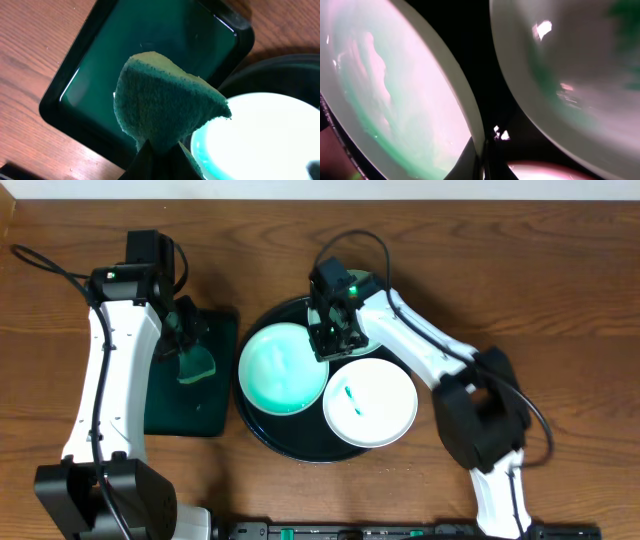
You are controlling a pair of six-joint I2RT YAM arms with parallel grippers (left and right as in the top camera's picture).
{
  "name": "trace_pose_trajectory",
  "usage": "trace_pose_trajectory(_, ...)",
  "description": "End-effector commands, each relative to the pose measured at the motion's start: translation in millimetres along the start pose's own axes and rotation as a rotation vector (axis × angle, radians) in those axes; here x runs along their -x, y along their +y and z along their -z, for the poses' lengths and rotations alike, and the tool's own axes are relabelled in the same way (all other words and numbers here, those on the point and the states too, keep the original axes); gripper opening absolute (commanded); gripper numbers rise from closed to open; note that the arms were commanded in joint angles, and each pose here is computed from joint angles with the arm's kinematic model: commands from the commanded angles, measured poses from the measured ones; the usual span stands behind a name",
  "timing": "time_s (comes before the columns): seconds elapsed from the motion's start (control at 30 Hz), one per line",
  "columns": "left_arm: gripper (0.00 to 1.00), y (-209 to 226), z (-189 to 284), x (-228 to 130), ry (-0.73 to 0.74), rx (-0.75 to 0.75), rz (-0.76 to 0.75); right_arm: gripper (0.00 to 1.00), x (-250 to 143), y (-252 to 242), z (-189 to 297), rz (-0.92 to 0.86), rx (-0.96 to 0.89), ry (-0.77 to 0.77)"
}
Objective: Clean dirty plates on tray and stack at the side
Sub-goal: 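Withdraw the left gripper with the sponge toward the water tray, then lift the scrubbed green plate with the right gripper and carry it right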
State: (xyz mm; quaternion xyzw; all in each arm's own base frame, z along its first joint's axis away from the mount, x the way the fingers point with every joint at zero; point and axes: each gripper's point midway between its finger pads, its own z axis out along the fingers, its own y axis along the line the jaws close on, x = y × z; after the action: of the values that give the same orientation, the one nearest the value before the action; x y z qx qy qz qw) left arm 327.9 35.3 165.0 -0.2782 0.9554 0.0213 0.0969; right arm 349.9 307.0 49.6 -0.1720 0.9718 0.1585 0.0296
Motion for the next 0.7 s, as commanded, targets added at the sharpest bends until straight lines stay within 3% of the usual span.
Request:
trace_pose_trajectory(0.0,0.07,0,7,9,-0.035,-0.019,-0.002,0.01,19,-3,61,0.098,-0.265,-0.216)
trace_pose_trajectory(0.33,0.07,4,6,18,-0.056,-0.024,0.022,0.01,21,5,148,0.272,-0.991,-0.557)
trace_pose_trajectory(0.67,0.07,16,5,28,-0.075,-0.023,0.068,0.01,3,42,192,0.316,-1.221,-0.765)
